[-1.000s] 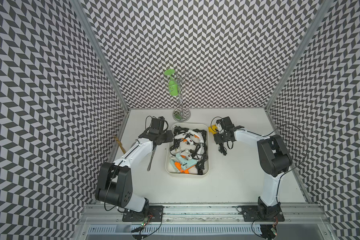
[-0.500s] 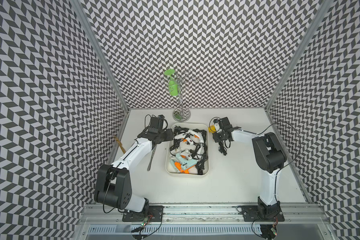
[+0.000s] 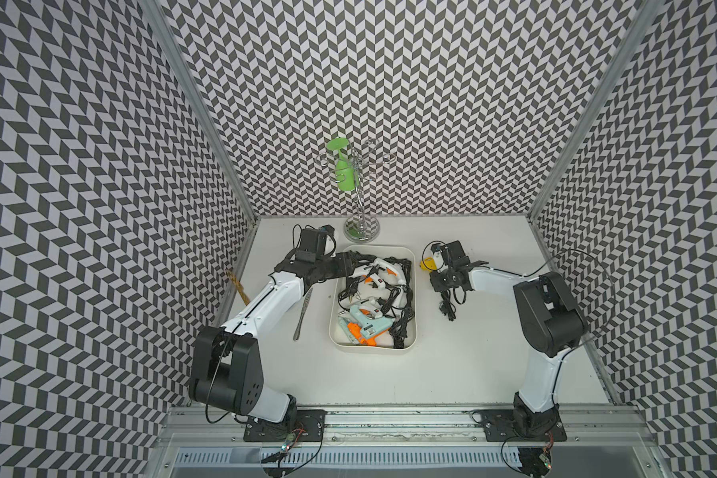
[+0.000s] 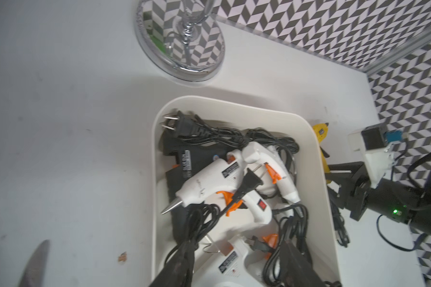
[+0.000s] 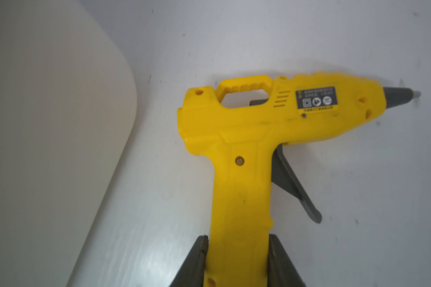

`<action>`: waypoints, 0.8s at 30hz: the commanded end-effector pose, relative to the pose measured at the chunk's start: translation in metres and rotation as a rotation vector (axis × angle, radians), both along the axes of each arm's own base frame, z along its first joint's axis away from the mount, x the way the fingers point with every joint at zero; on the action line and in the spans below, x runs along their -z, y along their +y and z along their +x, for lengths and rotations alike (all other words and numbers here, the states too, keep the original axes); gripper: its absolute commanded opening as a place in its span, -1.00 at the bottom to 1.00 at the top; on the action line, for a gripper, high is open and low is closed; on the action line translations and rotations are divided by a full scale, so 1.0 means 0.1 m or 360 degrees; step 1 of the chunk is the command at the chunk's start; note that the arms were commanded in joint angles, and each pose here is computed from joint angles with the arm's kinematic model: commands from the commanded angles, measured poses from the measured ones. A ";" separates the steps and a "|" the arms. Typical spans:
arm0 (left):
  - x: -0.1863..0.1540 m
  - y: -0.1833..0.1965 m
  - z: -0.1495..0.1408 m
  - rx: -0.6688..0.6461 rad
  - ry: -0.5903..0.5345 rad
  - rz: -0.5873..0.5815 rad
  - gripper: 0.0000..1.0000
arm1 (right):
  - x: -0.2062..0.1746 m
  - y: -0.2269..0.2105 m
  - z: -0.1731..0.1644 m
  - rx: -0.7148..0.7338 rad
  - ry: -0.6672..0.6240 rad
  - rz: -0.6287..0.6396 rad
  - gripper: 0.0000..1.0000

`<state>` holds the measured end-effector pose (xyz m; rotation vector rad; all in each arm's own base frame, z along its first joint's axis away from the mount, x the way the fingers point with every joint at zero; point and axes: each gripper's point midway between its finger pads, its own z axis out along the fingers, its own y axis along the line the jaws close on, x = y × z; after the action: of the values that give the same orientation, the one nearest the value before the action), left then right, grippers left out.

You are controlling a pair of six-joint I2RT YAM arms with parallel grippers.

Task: Put the hot melt glue gun into the storage box
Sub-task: Pick up the hot melt adhesive gun from the center of the board, then place the hot melt adhesive gun in the storage box.

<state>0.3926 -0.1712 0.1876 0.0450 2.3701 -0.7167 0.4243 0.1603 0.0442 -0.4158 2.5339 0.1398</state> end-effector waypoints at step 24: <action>-0.60 0.56 -0.02 -0.0350 -0.0283 -0.0174 0.32 | -1.92 1.96 -0.67 -0.0686 -0.0505 0.0395 -0.79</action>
<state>0.3905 -0.1458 0.2332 -0.1352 2.1838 -0.8351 0.3473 0.3306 0.2193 -0.7956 2.1508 0.4490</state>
